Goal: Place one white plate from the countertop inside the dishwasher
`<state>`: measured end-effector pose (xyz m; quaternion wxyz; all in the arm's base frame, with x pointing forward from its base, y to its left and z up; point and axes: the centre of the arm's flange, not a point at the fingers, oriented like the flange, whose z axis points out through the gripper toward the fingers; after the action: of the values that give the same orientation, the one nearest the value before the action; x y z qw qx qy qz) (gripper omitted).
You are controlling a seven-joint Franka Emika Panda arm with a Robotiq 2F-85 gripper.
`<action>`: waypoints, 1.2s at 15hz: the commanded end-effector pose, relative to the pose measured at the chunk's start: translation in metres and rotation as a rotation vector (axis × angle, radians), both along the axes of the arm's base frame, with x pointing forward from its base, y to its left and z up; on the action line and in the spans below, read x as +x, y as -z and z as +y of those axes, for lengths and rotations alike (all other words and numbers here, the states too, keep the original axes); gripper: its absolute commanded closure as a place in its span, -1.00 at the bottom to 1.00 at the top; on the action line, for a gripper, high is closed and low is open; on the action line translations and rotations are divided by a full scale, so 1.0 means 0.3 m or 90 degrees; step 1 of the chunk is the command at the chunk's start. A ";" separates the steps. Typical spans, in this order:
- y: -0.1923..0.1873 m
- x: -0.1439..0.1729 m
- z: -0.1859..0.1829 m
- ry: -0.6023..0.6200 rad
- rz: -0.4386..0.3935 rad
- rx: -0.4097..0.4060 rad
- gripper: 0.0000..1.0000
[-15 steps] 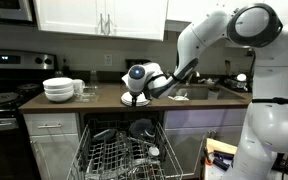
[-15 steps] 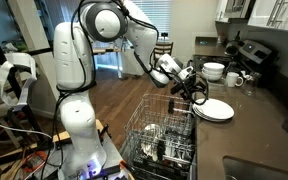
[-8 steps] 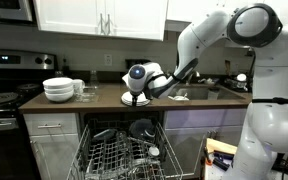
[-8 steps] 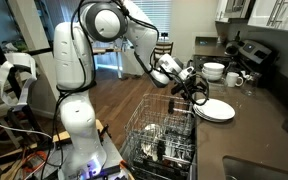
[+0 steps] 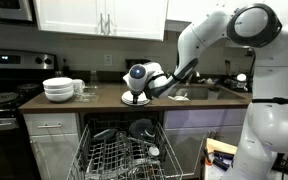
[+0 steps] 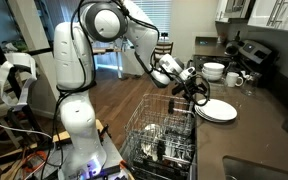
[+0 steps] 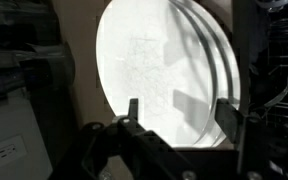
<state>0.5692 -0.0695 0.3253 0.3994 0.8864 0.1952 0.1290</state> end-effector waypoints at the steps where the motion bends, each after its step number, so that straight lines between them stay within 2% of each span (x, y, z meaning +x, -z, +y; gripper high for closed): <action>1: 0.005 0.028 -0.022 -0.004 -0.001 -0.004 -0.80; 2: 0.007 0.029 -0.026 -0.003 -0.002 -0.004 -0.74; 3: 0.009 0.030 -0.027 -0.002 -0.002 -0.004 -0.57; 4: 0.011 0.029 -0.026 -0.003 -0.002 -0.005 -0.29; 10: 0.031 0.027 -0.019 -0.002 0.006 -0.006 0.48; 11: 0.034 0.026 -0.014 0.000 0.008 -0.006 0.51; 12: 0.038 0.023 0.005 0.002 0.006 -0.017 0.40; 13: 0.041 0.023 0.015 0.000 0.008 -0.019 0.47; 14: 0.045 0.021 0.033 -0.005 0.010 -0.018 0.29; 15: 0.045 0.021 0.045 -0.009 0.010 -0.018 0.26; 16: 0.046 0.021 0.066 -0.016 0.010 -0.023 0.04; 18: 0.043 0.021 0.093 -0.022 0.010 -0.036 0.15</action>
<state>0.5718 -0.0563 0.3137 0.4026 0.8832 0.2084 0.1201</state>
